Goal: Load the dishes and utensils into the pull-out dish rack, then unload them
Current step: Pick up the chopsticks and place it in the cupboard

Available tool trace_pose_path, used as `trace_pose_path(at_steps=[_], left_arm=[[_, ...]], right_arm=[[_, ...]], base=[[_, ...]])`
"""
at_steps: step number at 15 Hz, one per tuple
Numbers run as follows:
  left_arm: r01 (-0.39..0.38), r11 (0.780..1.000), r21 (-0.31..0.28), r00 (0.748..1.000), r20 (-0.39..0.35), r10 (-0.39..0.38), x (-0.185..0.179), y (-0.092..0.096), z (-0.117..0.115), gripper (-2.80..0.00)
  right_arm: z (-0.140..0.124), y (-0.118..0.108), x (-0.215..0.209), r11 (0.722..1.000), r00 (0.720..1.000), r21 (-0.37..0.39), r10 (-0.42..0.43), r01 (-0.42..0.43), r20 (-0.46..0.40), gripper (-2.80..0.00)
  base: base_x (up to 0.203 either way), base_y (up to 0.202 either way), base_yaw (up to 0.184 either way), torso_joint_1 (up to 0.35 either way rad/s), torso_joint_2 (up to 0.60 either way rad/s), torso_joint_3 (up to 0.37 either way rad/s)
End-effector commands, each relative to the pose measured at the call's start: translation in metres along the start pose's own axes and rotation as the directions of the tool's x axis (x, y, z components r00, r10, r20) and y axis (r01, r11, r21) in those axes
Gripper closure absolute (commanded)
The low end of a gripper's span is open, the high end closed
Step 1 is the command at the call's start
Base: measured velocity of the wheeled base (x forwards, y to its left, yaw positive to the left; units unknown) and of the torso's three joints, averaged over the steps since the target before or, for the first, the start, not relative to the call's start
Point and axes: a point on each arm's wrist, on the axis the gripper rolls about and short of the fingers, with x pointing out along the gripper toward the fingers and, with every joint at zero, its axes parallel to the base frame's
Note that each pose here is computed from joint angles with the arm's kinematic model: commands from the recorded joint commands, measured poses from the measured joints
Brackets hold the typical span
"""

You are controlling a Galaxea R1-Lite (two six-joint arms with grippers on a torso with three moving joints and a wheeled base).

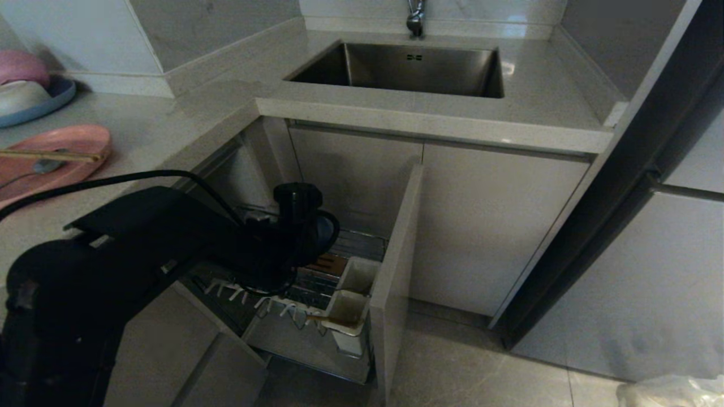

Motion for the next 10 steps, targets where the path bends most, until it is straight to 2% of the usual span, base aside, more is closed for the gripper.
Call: trace_pose_path(at_steps=[1,2,5,7,8,9,10], left_arm=[[0.021,1.0,-0.02,1.0,0.007,-0.021,-0.008,-0.012,0.007,-2.8],[0.023,1.0,-0.02,1.0,0.007,-0.023,-0.013,-0.019,0.011,-2.8],[-0.057,0.998,0.035,0.998,-0.009,0.058,-0.033,-0.033,0.021,-2.8],[-0.078,0.997,0.027,0.997,-0.005,0.078,-0.046,-0.046,0.03,-2.8],[-0.08,0.997,0.019,0.997,-0.002,0.08,-0.053,-0.054,0.035,-1.87],[-0.104,0.994,0.034,0.995,-0.004,0.104,-0.06,-0.057,0.04,0.0],[-0.141,0.988,0.063,0.99,-0.008,0.141,-0.066,-0.058,0.044,0.0]], right_arm=[[0.0,0.0,0.0,1.0,1.0,-0.001,0.0,0.0,-0.001,0.0],[0.0,0.0,0.0,1.0,1.0,-0.001,0.0,0.0,-0.001,0.0],[0.0,0.0,0.0,1.0,1.0,-0.001,0.0,0.0,-0.001,0.0],[0.0,0.0,0.0,1.0,1.0,0.001,0.0,0.0,-0.001,0.0],[0.0,0.0,0.0,1.0,1.0,0.0,0.0,0.0,-0.001,0.0],[0.0,0.0,0.0,1.0,1.0,0.0,0.0,0.0,-0.001,0.0],[0.0,0.0,0.0,1.0,1.0,0.001,0.0,0.0,-0.001,0.0]], base=[[0.0,0.0,0.0,0.0,0.0,0.0],[0.0,0.0,0.0,0.0,0.0,0.0],[0.0,0.0,0.0,0.0,0.0,0.0],[0.0,0.0,0.0,0.0,0.0,0.0],[0.0,0.0,0.0,0.0,0.0,0.0],[0.0,0.0,0.0,0.0,0.0,0.0],[0.0,0.0,0.0,0.0,0.0,0.0]])
